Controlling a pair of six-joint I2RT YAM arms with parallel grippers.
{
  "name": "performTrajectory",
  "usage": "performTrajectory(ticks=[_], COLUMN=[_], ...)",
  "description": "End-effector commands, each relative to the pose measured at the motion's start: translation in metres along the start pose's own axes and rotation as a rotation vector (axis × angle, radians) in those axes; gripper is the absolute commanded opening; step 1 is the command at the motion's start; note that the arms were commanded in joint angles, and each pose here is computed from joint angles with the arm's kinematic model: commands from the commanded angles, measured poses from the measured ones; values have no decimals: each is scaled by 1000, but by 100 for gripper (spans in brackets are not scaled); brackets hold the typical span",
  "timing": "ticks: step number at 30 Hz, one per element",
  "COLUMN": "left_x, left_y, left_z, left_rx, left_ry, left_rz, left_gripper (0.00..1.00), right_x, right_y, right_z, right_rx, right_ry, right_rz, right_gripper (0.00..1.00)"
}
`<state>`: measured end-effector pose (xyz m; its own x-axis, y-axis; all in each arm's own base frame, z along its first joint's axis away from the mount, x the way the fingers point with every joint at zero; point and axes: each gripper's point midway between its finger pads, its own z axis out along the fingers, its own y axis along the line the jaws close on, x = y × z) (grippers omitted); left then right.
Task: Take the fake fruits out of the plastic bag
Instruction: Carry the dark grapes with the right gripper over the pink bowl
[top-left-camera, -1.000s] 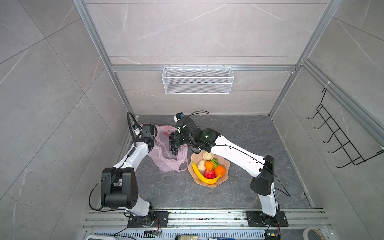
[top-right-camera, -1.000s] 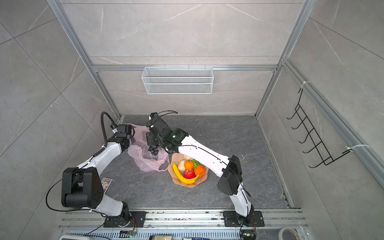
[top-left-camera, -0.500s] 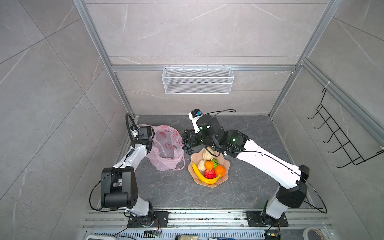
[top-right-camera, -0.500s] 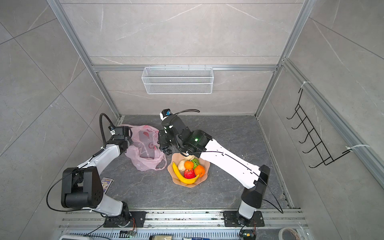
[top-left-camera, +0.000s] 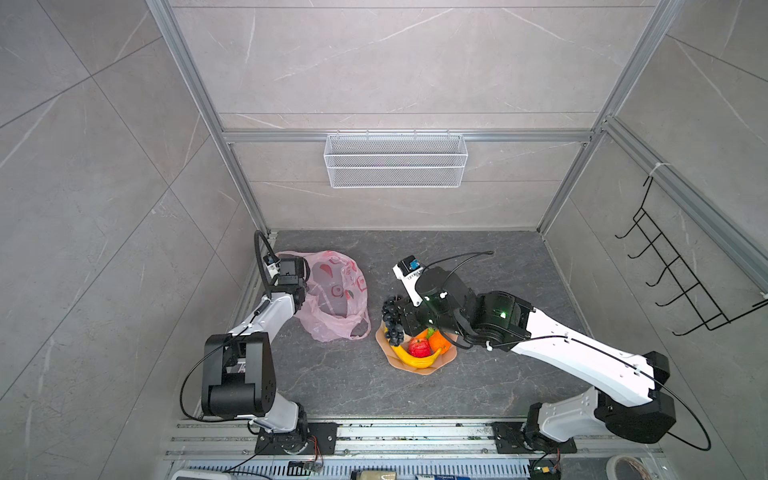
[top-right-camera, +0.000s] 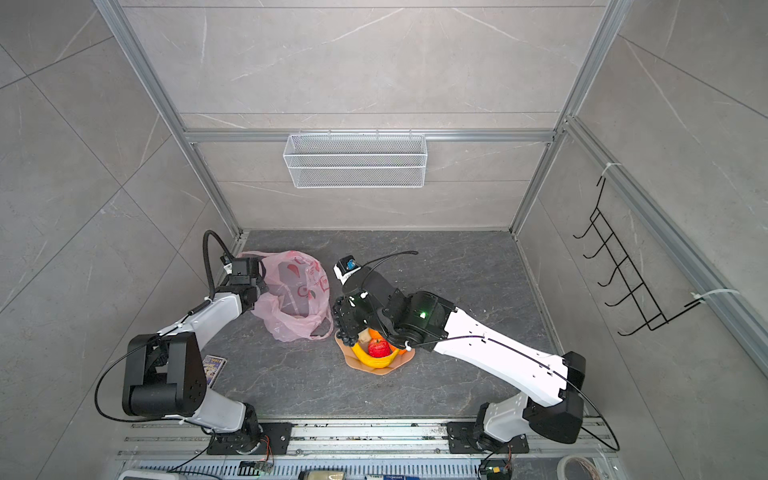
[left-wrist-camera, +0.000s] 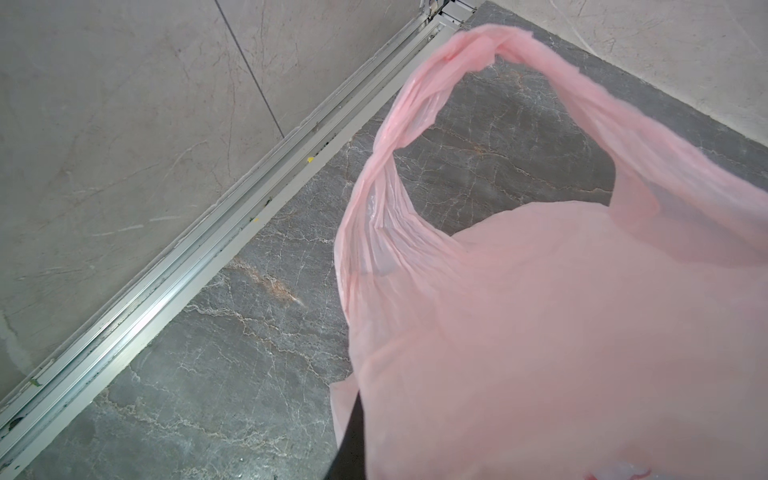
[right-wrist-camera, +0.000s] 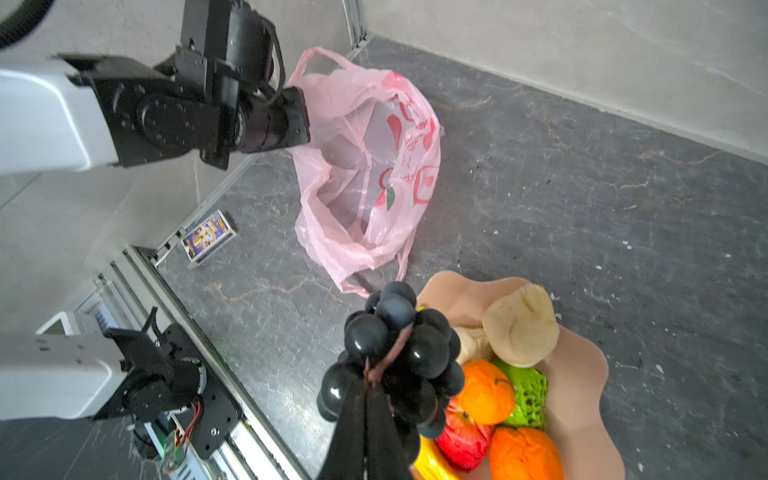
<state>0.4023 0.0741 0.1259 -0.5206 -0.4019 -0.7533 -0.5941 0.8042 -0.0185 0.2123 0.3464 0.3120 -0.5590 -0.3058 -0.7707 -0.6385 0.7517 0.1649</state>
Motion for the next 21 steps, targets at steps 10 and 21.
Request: performTrajectory(ticks=[10, 21], left_x=[-13, -13], left_y=[0, -2], left_z=[-7, -8], left_rx=[24, 35], left_ry=[-56, -56], left_rz=[-9, -15], left_gripper=[0, 0], right_x=[49, 50], right_y=[-7, -9], right_z=[28, 57], right_rx=[41, 102], right_ry=[112, 116], right_rz=[30, 43], right_gripper=[0, 0])
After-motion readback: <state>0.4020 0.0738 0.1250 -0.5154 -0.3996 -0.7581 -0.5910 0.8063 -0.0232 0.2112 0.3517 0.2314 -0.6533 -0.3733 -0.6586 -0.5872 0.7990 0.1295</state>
